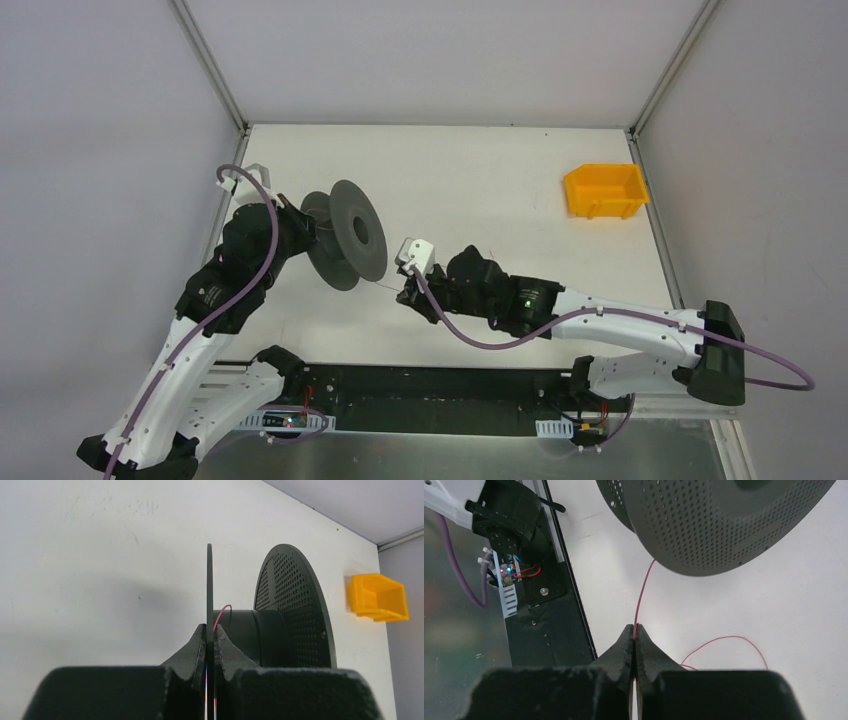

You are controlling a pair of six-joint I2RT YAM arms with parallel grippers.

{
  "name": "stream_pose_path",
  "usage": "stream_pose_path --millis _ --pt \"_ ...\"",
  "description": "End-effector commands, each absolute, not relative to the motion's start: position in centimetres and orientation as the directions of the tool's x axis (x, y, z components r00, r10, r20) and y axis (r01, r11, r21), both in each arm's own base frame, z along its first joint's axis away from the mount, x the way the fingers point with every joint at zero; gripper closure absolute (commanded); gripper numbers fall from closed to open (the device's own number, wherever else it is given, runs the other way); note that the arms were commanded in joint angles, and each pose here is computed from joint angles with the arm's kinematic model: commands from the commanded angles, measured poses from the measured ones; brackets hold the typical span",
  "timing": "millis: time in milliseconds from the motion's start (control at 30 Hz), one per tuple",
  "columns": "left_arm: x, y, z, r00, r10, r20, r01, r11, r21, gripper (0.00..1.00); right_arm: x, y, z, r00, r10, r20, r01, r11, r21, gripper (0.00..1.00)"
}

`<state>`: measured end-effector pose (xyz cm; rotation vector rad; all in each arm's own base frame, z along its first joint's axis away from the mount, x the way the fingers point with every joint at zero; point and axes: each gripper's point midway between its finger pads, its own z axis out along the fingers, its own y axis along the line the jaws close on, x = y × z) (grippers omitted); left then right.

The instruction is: Wrap the cables

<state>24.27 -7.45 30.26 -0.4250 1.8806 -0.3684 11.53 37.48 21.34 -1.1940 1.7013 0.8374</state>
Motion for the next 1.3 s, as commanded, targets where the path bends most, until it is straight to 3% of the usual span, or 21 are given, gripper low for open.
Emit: stream_pose_path --millis 0,267,633,1033,1267 --pt "25.1 -7.6 31.5 -0.269 -0.452 -0.85 -0.083 0.891 -0.447 1.0 11.7 37.8 24.3 -0.1 -0.355 -0.93 -0.952 0.306 -0.015 1.0" --pt "24.4 -10.6 28.6 -0.415 -0.374 -0.83 0.048 0.902 -0.43 1.0 14.4 38.2 26.8 0.141 -0.404 -0.904 -0.917 0.291 -0.273 1.0" --pt "23.0 -11.4 27.0 -0.506 -0.257 -0.823 0.13 0.921 -0.367 1.0 19.1 38.7 28.3 0.413 -0.506 -0.757 -0.675 0.388 -0.627 0.9" --pt "23.1 -12.7 25.1 -0.606 -0.208 -0.768 0.141 0.922 -0.362 1.0 17.5 39.3 32.7 0.493 -0.382 -0.782 -0.665 0.414 -0.622 0.9" --pt "22.6 -13.5 24.6 -0.63 -0.169 -0.758 0.194 0.911 -0.364 1.0 18.9 39.7 33.4 0.516 -0.432 -0.74 -0.587 0.45 -0.673 0.91"
